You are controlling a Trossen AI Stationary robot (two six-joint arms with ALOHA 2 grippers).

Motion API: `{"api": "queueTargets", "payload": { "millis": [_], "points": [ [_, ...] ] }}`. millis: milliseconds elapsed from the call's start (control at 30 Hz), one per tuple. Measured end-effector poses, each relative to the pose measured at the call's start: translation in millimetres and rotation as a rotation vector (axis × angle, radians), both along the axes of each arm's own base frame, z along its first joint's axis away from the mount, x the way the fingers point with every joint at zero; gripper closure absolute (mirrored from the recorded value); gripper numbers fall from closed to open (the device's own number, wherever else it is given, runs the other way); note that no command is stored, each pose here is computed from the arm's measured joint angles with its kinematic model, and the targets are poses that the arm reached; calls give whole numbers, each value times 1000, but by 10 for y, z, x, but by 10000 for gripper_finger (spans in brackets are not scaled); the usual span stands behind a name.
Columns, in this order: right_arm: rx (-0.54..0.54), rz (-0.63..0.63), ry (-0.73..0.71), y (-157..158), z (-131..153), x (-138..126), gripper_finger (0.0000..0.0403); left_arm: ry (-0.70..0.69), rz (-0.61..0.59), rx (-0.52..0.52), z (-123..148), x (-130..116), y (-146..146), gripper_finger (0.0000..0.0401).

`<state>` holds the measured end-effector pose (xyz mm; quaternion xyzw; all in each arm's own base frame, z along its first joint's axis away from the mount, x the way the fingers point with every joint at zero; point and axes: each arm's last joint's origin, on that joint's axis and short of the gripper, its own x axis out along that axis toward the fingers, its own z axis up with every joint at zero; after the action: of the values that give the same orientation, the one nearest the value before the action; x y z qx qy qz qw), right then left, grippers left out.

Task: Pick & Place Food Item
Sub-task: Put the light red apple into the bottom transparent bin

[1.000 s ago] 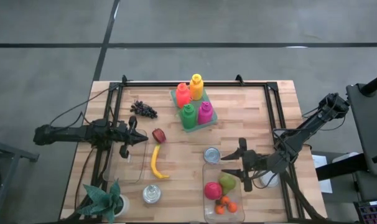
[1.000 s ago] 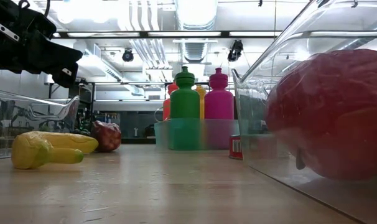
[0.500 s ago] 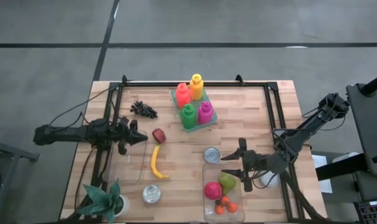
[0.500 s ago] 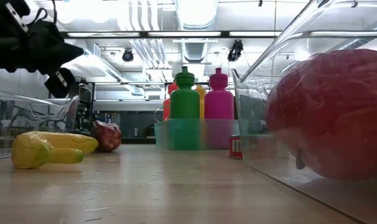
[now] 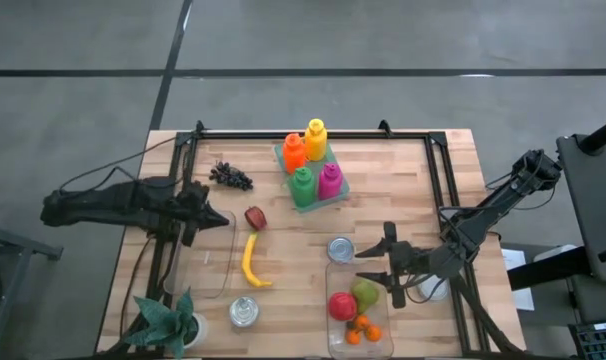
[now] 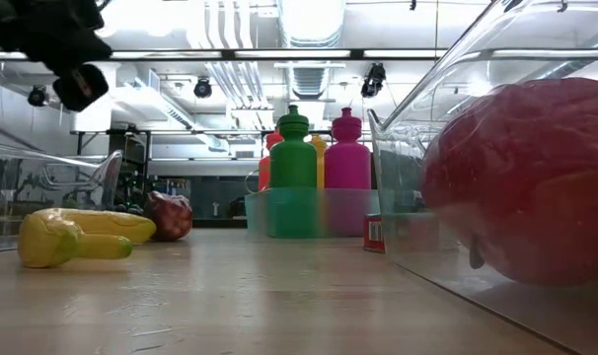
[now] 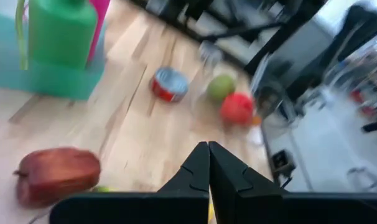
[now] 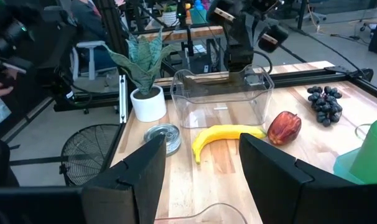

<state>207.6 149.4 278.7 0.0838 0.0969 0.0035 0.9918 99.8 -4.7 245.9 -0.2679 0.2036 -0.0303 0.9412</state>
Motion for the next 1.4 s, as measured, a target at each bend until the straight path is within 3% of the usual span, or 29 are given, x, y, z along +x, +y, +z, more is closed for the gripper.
{"api": "queueTargets", "payload": {
  "millis": [300,467,567,667,767,900,1167,1400],
  "points": [
    [0,0,0,0,-1,0,203,299,-75,151,573,574,10,400],
    [0,0,0,0,-1,0,203,515,133,-82,700,910,145,400],
    [0,0,0,0,-1,0,203,608,166,-197,708,1069,198,400],
    [0,0,0,1,-1,-1,203,648,150,-231,679,1220,216,400],
    [0,0,0,1,-1,-1,203,692,213,-240,603,1335,244,400],
    [0,0,0,1,-1,-1,203,757,495,-451,535,1383,279,393],
    [-1,0,1,1,-2,0,203,779,702,-577,467,1355,320,278],
    [-1,0,1,1,-3,0,203,704,1007,-618,376,1335,385,177]
  ]
}}
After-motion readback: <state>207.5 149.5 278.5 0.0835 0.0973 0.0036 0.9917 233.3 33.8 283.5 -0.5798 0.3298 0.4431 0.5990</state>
